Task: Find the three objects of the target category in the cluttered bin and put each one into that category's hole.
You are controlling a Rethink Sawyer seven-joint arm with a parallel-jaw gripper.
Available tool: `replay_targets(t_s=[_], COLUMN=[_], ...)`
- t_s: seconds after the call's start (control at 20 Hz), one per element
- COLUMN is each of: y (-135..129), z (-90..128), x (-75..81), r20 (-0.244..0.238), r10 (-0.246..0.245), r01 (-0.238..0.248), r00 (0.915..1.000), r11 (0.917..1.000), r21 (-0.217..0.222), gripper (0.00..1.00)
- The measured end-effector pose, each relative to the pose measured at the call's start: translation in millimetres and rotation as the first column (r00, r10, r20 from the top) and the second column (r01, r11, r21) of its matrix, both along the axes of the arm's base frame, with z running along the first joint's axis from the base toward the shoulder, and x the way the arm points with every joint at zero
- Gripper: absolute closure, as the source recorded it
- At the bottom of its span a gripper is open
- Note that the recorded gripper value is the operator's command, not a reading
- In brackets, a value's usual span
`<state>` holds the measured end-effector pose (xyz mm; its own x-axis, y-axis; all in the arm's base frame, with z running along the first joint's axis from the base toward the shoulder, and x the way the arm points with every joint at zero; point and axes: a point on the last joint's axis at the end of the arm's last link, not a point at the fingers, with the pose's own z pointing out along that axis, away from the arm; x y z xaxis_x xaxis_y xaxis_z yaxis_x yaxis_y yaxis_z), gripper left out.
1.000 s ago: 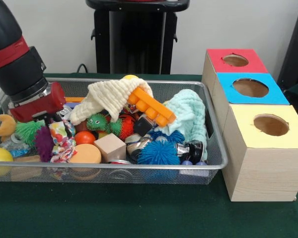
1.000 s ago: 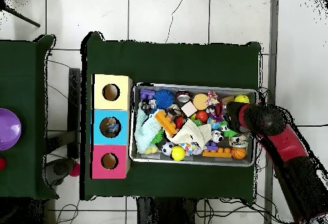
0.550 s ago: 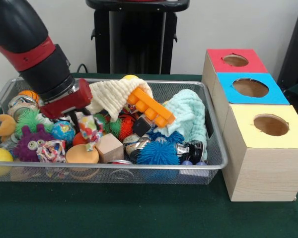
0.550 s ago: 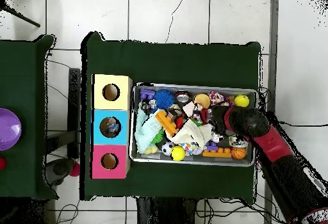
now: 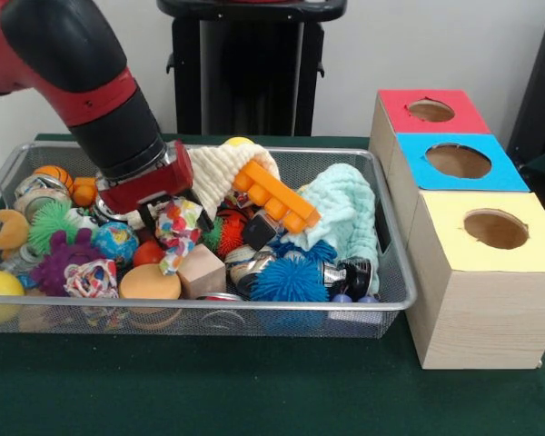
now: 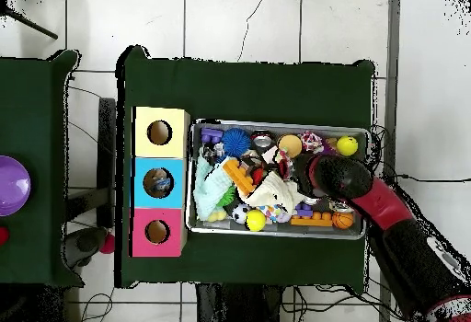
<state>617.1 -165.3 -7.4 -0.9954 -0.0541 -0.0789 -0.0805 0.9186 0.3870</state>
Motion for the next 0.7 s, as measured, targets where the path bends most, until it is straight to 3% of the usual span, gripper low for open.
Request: replay_targets(t_s=[0.35, 0.55, 0.7], y=[-10, -12, -11], z=[40, 75, 105], x=[11.0, 13.1, 10.7], r20=[0.021, 0.001, -0.048], r10=[0.04, 0.087, 0.136], r01=[-0.037, -0.085, -0.144], r00=[0.999, 0.9962, 0.9896], r11=[0.993, 0.9768, 0.9561], r21=[-0.112, -0.197, -0.256], gripper=[0.0, 0.0, 0.0])
